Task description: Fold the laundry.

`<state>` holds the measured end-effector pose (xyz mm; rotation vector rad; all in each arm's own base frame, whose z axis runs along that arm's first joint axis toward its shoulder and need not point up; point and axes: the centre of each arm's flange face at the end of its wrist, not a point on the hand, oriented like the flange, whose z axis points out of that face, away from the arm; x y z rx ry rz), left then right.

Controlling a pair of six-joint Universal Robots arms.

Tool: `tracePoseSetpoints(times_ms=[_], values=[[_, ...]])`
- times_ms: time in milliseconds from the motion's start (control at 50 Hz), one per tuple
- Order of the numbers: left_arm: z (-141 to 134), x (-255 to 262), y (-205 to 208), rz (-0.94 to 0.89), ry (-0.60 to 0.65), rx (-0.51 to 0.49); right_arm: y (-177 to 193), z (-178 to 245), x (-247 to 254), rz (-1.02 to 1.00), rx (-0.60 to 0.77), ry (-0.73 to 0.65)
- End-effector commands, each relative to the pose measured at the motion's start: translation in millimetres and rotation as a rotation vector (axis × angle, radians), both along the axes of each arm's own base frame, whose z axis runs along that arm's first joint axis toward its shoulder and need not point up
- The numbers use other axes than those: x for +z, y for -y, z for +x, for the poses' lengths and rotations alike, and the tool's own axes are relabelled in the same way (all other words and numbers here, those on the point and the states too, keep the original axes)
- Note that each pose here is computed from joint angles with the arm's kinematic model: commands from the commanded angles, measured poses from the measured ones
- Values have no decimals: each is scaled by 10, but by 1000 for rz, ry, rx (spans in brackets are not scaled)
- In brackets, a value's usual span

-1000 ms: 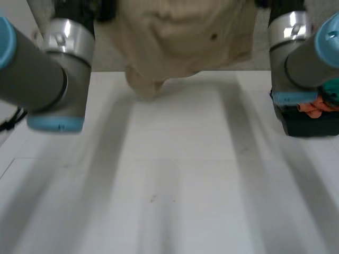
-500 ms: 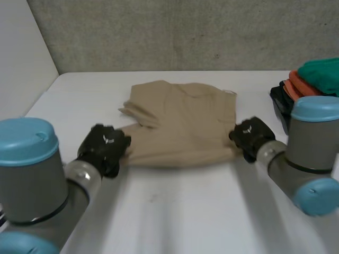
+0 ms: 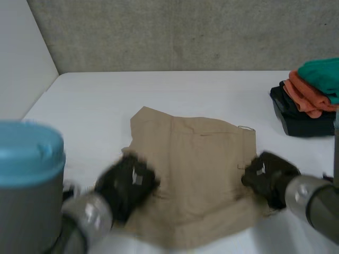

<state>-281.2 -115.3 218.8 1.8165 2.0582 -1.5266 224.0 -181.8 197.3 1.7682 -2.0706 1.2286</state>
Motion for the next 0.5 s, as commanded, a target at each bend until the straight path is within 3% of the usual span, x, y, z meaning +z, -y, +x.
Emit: tracePoseSetpoints(times_ms=[20, 140, 260, 380, 500], values=[[-441, 80, 1220, -338, -260, 125, 799, 292, 67, -197, -189, 320], [-831, -130, 1924, -503, -318, 129, 1408, 478, -133, -344, -259, 383], [-904, -429, 2528, -566, -333, 185, 1884, 576, -357, -499, -330, 349], [-1037, -623, 2714, -607, -363, 203, 2256, 717, -643, -716, -297, 323], [-1280, -636, 2523, -645, -437, 153, 2214, 824, -672, -787, -246, 301]])
